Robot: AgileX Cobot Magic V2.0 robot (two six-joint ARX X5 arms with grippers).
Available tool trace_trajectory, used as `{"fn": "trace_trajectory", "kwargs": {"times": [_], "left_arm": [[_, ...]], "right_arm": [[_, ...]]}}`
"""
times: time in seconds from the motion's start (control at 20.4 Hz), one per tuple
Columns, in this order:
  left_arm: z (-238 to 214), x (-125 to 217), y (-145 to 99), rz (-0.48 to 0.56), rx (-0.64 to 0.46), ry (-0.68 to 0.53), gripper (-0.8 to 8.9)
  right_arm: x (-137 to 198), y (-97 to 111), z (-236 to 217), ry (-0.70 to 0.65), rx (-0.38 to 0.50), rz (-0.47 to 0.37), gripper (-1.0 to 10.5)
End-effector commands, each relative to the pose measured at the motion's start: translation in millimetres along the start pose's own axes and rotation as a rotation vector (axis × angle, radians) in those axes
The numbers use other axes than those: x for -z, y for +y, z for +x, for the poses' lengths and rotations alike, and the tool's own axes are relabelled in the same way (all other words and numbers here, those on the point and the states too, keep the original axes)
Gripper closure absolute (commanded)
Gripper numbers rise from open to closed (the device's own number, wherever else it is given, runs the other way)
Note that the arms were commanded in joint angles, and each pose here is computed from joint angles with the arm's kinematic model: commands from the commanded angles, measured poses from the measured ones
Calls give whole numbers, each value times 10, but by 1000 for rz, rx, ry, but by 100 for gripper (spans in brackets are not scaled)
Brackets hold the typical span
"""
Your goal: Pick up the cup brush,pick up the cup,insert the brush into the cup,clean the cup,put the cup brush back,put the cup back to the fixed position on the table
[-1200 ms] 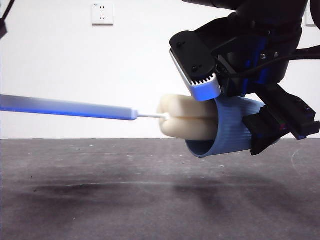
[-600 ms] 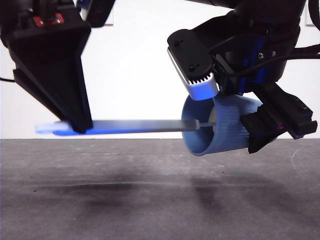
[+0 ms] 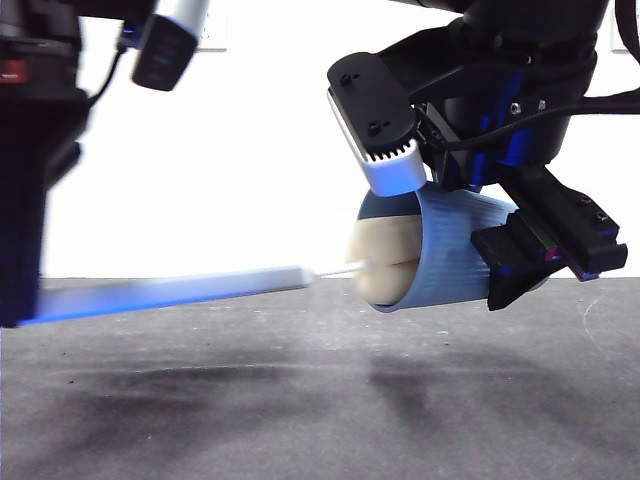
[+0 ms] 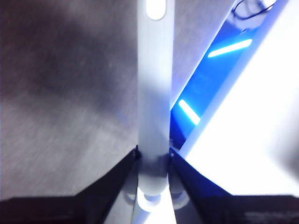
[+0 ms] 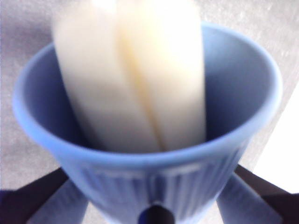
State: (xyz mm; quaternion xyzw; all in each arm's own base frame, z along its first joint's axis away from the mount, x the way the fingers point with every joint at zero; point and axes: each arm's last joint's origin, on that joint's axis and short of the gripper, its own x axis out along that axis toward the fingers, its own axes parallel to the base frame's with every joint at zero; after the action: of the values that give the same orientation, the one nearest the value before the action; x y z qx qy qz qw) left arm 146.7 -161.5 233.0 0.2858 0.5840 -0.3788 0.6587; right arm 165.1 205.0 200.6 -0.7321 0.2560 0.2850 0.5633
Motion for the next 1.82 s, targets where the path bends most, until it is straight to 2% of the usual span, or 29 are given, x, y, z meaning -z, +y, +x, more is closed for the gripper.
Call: {"fn": "trace_trajectory", "kwargs": {"times": [0.05,0.2,0.34,0.54,0.64,0.79,0.83,0.93,1.13,1.33,1.82], "left_arm": [[-106,74,-18,8,-16,-25,822],[-243,214,-18,-17,-79,-24,822],[-402,404,79,-101,-186,-27,822],[-664,684,223,-253,-240,-166,822],[-761,775,272,-345,-240,-260,822],[-866,709,370,-518,-153,-490,822],[-887,662,404,-569,-140,-549,822],[-898,548,471,-653,-127,-632,822],[-745,334,620,-772,-89,-668,822],[-300,164,718,-871,-35,-610,822],[228,-47,836,-941,-17,-536,822]], "right_arm": [[0,-9,18,10,3,38,964],[9,-14,26,13,2,70,964],[38,-32,47,22,2,208,964],[128,-114,-8,1,36,509,964],[183,-181,-88,-44,69,688,964],[288,-284,-301,-216,43,999,964],[330,-312,-383,-271,36,1076,964],[431,-373,-562,-380,49,1203,964],[643,-476,-914,-621,81,1408,964],[806,-491,-1120,-722,132,1469,964],[855,-479,-1184,-762,122,1476,964]]}}
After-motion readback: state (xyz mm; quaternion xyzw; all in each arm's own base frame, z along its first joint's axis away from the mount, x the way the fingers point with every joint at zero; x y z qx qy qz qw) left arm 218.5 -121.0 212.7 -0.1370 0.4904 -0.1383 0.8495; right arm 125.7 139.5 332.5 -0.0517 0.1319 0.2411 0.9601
